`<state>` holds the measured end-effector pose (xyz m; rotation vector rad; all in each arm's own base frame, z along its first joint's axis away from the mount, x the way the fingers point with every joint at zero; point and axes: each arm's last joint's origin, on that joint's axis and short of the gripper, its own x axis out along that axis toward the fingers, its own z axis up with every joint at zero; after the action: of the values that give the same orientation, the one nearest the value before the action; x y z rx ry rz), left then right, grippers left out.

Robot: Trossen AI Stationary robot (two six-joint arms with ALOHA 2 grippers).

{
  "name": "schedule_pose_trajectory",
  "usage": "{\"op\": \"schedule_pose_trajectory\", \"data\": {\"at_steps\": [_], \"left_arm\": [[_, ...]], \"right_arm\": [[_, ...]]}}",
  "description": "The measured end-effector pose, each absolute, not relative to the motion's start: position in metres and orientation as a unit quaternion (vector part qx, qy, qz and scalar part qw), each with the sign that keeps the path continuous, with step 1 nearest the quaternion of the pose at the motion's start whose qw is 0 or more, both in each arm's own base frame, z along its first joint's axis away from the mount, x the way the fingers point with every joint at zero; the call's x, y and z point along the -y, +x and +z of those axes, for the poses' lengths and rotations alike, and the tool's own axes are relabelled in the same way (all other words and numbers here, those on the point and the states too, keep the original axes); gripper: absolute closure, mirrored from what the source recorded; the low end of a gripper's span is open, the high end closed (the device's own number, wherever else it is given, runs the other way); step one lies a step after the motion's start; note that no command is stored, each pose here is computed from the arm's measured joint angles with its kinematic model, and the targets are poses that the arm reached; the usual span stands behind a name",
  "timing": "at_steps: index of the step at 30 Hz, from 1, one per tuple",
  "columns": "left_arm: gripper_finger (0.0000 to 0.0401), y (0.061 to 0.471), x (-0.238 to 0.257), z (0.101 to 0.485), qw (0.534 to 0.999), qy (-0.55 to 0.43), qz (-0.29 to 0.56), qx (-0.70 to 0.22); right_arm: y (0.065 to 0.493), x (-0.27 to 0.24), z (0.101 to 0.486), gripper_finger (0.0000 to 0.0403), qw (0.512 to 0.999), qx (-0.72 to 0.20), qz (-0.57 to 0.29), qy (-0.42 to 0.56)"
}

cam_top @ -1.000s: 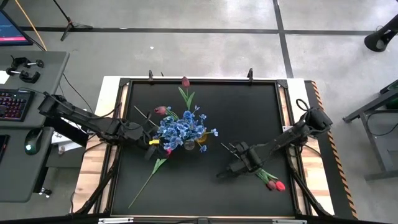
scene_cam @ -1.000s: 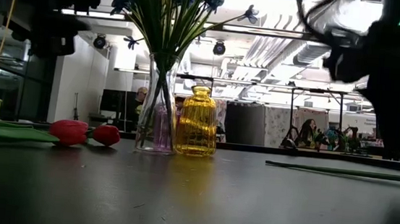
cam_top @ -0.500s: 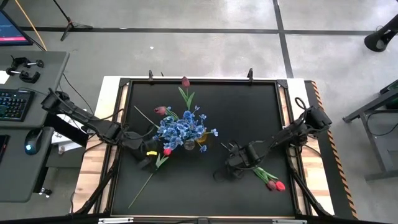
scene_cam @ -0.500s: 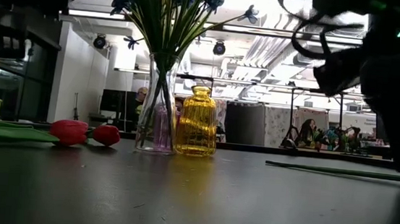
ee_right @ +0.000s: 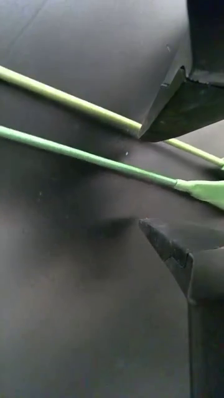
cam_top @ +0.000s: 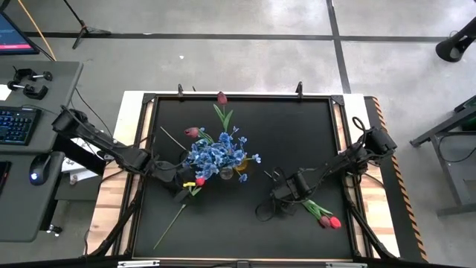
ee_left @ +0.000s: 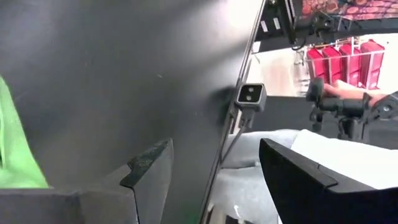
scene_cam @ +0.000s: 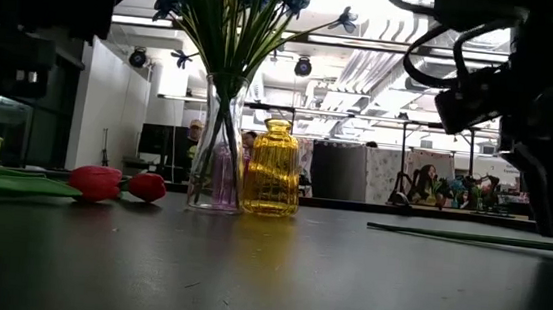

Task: Sort flowers into vase by color
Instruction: Put the dark red flower into the pink vase

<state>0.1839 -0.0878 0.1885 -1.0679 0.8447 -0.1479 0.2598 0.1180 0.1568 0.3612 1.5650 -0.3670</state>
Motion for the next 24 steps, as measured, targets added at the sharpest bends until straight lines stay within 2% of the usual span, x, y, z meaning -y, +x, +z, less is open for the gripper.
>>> {"op": "schedule_pose_trajectory", "data": {"at_steps": [9,12,19,21,24], "left_arm": [[0.0174,0.198,0.093,0.17,0.791,-0.463,-0.058,-0.396],[0.0174,0.199,0.094,0.166,0.797,-0.446,-0.058,-0.404],[0.0174,0.2,0.093,0.165,0.802,-0.437,-0.057,-0.403],[0.0174,0.201,0.091,0.165,0.802,-0.438,-0.056,-0.402],[0.0174,0.202,0.089,0.165,0.804,-0.436,-0.057,-0.401]], "right_arm": [[0.26,-0.117,0.157,0.021,0.691,-0.699,-0.14,0.121],[0.261,-0.115,0.157,0.0247,0.689,-0.698,-0.147,0.129],[0.259,-0.121,0.157,0.0365,0.677,-0.701,-0.153,0.163],[0.259,-0.121,0.157,0.0385,0.672,-0.7,-0.164,0.177],[0.258,-0.121,0.157,0.0392,0.662,-0.7,-0.183,0.196]]}}
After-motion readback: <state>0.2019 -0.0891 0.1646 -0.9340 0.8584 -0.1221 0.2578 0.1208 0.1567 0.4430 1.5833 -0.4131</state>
